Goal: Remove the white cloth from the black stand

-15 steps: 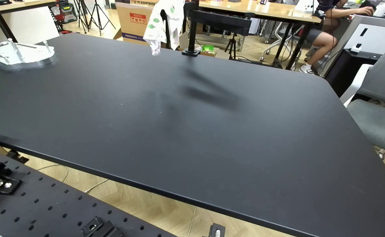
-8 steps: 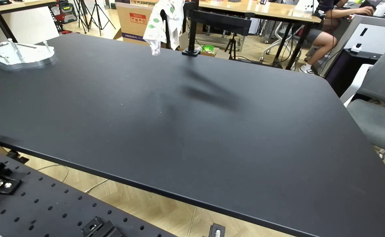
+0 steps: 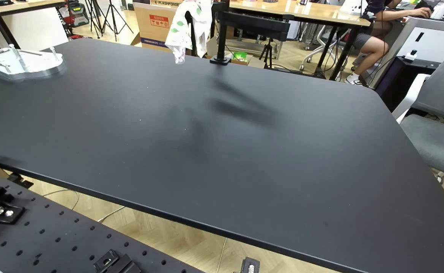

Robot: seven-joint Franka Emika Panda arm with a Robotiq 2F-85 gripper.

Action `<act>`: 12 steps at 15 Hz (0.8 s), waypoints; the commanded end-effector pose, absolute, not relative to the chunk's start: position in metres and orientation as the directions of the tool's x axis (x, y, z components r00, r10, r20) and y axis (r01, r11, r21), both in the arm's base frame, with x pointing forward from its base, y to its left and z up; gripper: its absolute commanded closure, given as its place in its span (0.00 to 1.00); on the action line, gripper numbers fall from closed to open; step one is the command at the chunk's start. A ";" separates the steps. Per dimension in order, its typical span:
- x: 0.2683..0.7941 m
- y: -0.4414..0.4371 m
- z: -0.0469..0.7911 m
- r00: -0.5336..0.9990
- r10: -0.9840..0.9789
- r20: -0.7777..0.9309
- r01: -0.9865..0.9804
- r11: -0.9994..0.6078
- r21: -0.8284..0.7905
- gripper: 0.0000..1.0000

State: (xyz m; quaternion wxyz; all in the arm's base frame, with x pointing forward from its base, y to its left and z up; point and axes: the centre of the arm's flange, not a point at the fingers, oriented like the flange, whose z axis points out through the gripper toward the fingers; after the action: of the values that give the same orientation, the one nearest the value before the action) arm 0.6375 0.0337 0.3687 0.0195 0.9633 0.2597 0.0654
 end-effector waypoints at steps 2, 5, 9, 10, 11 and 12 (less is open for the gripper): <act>0.653 0.032 0.377 0.846 0.520 0.114 0.519 -0.854 0.044 0.61; 0.651 0.030 0.380 0.849 0.517 0.110 0.518 -0.855 0.020 0.81; 0.645 0.026 0.389 0.855 0.507 0.109 0.510 -0.860 -0.007 1.00; 0.643 0.026 0.392 0.856 0.505 0.109 0.509 -0.861 -0.010 1.00; 0.639 0.026 0.395 0.857 0.505 0.105 0.509 -0.861 -0.014 1.00; 0.634 0.027 0.399 0.856 0.507 0.102 0.511 -0.859 -0.018 1.00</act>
State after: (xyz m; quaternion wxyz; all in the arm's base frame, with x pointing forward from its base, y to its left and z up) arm 0.6415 0.0285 0.3790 -0.0120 0.9638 0.2613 0.0516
